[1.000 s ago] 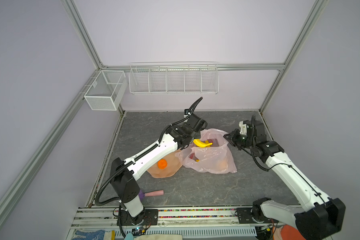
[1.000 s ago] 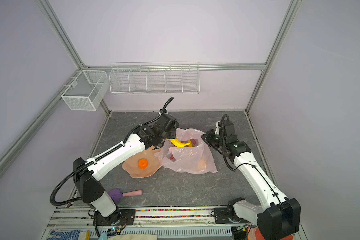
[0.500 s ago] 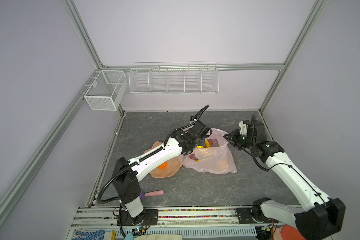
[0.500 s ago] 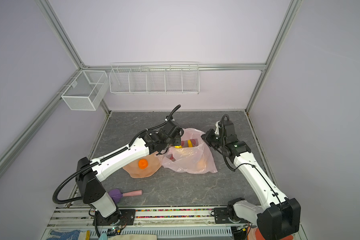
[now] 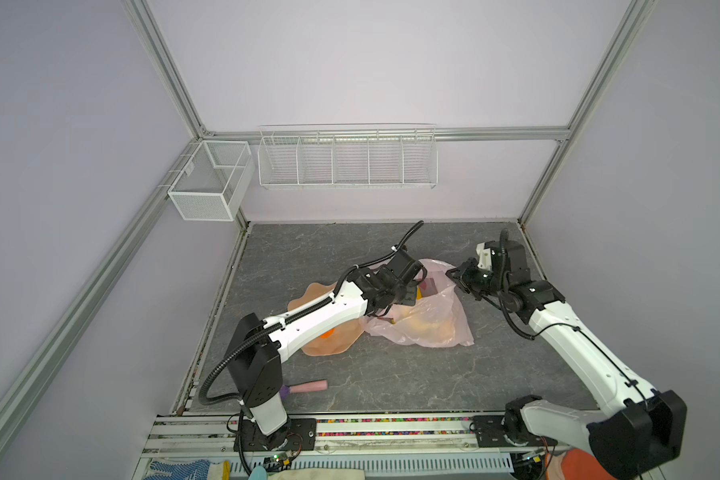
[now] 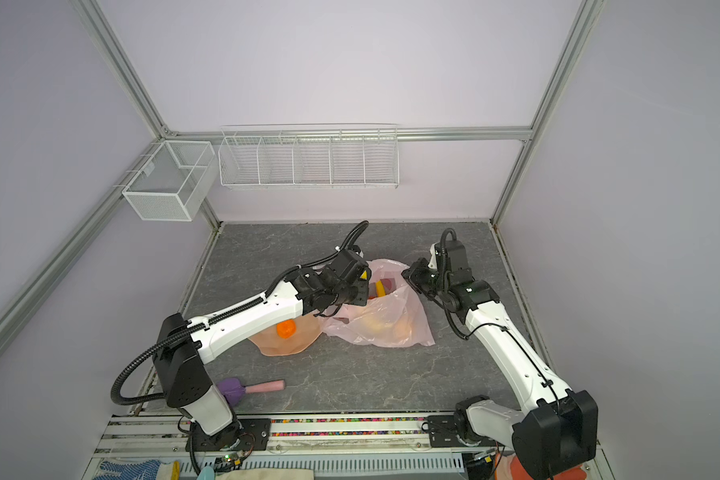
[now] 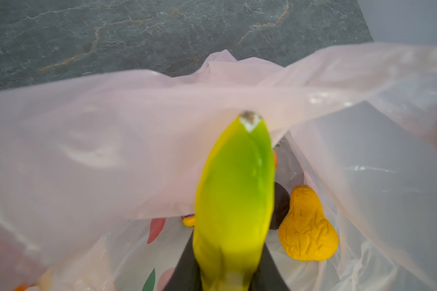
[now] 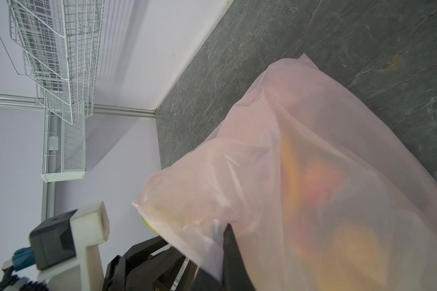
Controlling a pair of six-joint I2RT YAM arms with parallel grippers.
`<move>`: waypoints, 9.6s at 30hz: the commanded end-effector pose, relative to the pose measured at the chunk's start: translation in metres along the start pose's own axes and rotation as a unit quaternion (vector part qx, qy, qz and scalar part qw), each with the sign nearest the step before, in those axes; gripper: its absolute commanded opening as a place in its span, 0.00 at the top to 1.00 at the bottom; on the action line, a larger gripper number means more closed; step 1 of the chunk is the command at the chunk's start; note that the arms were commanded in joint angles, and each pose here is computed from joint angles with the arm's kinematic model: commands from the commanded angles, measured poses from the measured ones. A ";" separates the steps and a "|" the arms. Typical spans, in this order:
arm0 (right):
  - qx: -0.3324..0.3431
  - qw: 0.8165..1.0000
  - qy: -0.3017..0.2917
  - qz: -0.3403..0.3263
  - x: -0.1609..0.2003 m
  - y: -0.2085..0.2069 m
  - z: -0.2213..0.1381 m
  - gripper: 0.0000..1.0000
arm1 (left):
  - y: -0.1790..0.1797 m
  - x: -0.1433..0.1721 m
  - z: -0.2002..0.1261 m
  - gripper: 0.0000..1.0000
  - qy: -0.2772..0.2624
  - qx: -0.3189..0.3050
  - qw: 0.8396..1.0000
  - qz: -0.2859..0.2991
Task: Place the fruits into the plastic bag
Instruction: Place the fruit in the plastic bag, then pick up the fruit from the plate, then place the fruit in the plastic bag, then pick up the plastic bag from the center of the table.
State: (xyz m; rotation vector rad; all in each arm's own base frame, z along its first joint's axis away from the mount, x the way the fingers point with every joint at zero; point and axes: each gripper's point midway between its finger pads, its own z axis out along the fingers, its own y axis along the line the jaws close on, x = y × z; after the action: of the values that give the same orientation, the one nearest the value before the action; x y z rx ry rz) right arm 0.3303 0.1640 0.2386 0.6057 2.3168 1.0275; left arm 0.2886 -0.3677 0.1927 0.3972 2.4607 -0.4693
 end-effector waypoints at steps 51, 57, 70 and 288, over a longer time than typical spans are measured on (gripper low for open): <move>-0.010 1.000 -0.009 -0.005 -0.010 0.010 0.001 0.93 | 0.107 0.028 -0.080 0.13 -0.043 -0.056 0.985 -0.155; -0.012 1.000 -0.007 -0.006 -0.009 0.011 0.001 0.93 | 0.174 0.073 -0.081 0.06 -0.004 -0.143 0.958 -0.247; -0.010 1.000 -0.006 -0.006 -0.007 0.010 -0.001 0.93 | 0.217 0.114 -0.055 0.05 0.129 -0.249 0.936 -0.212; 0.011 1.000 -0.027 -0.008 -0.015 0.008 -0.007 0.93 | 0.080 -0.037 -0.037 0.00 0.028 0.045 0.979 0.198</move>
State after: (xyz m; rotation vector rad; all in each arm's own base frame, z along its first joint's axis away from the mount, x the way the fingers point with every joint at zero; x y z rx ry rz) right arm 0.3393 0.1611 0.2393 0.6283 2.3228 0.9811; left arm 0.3222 -0.2947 0.2305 0.8954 2.3255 -0.4964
